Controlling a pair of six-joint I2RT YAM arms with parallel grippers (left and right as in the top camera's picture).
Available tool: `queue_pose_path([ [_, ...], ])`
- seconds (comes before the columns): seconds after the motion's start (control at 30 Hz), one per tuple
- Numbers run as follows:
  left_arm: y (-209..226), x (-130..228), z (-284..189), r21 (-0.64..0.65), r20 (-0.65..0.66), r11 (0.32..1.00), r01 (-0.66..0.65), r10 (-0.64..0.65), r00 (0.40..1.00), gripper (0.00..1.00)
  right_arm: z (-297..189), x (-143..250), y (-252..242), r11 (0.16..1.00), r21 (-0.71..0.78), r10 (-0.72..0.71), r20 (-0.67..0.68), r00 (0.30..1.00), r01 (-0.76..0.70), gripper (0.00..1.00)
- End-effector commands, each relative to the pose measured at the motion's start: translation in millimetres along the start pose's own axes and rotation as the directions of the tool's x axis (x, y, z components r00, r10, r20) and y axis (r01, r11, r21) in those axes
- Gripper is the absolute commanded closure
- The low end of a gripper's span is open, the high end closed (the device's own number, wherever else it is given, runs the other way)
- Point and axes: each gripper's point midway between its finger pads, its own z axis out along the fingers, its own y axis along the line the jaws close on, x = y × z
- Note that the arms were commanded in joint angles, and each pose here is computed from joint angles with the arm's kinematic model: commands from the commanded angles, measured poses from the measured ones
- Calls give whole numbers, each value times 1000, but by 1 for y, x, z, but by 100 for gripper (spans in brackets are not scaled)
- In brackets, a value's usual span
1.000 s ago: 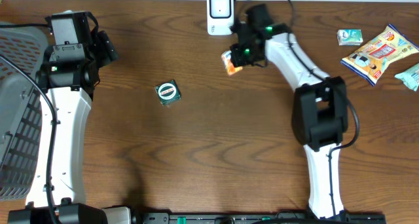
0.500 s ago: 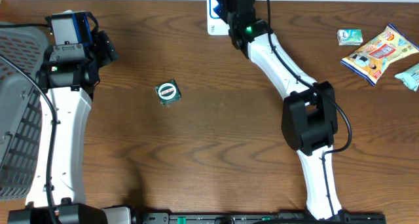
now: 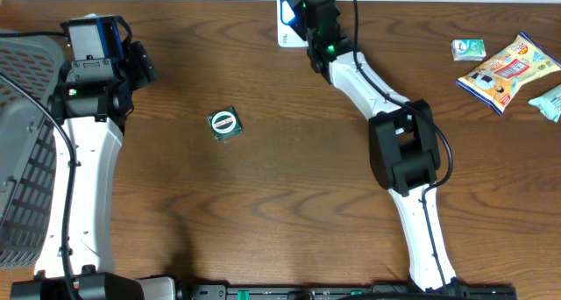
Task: Scan the item barcode
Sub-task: 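Carry the Kleenex pack to the white scanner and hold it there, then carry the Kleenex pack to the right edge and release it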
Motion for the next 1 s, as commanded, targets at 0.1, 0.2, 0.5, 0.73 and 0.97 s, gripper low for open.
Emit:
queue_pose_path([
  [0.1, 3, -2, 1, -12, 2, 1000, -10, 10, 1000, 2, -36, -15, -128, 911, 230, 346, 27, 938, -343, 99],
  [0.2, 3, -2, 1, -12, 2, 1000, -10, 10, 1000, 2, -49, 9, -170, 866, 283, 436, -22, 900, -412, 99],
  [0.5, 3, -2, 1, -12, 2, 1000, -10, 10, 1000, 2, -95, 171, -247, 825, 441, 540, -425, 726, -355, 99],
  [0.73, 3, -2, 1, -13, 1, 1000, -10, 11, 1000, 2, -134, 250, -275, 695, 536, 718, -489, 495, -479, 17],
  [0.97, 3, -2, 1, -12, 2, 1000, -10, 10, 1000, 2, -114, 203, -218, 565, 110, 729, -530, 433, -817, 1],
])
